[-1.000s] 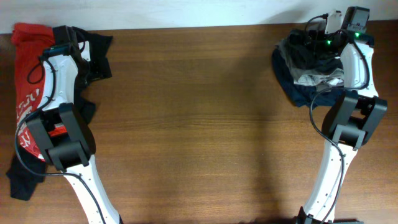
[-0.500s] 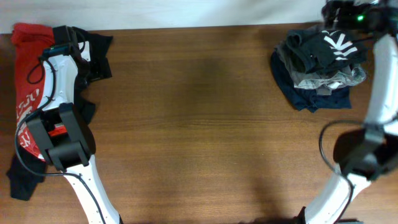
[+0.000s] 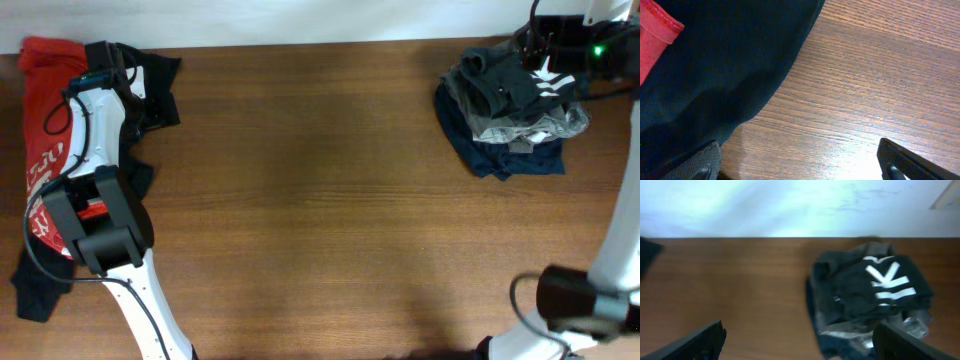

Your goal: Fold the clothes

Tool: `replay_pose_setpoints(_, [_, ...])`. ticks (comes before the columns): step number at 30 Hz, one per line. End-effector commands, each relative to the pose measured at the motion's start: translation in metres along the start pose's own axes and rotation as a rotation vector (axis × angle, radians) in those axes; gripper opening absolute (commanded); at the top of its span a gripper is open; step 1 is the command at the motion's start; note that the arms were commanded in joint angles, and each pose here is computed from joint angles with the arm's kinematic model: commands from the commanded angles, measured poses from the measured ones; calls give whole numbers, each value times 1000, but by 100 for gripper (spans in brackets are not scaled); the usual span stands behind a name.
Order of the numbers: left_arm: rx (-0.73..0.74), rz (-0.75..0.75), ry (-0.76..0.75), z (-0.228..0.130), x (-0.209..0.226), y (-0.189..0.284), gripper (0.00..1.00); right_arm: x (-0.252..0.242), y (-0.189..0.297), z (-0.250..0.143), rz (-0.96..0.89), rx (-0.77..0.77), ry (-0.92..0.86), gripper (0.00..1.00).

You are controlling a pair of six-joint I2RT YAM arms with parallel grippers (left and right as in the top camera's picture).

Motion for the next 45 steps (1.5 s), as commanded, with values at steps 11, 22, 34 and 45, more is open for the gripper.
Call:
replay_pose_setpoints(11, [3, -11, 8, 0, -3, -4, 99, 65, 35, 4, 113, -40, -120, 98])
replay_pose_setpoints(22, [3, -11, 8, 0, -3, -4, 99, 63, 57, 21, -4, -168, -30, 99])
replay_pose_setpoints(34, [3, -12, 8, 0, -3, -4, 99, 61, 75, -47, -88, -458, 19, 98])
replay_pose_setpoints(45, [3, -11, 8, 0, -3, -4, 99, 33, 64, -205, -189, -591, -14, 99])
Point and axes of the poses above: each gripper's point midway between its finger pads, its own y axis back along the fingers, its own x axis along the line the jaws close on, z = x × y, the point moved 1 cm from there along y, back along the fingers, and after that the axes turned 2 degrees about y, right-handed, at the moved point
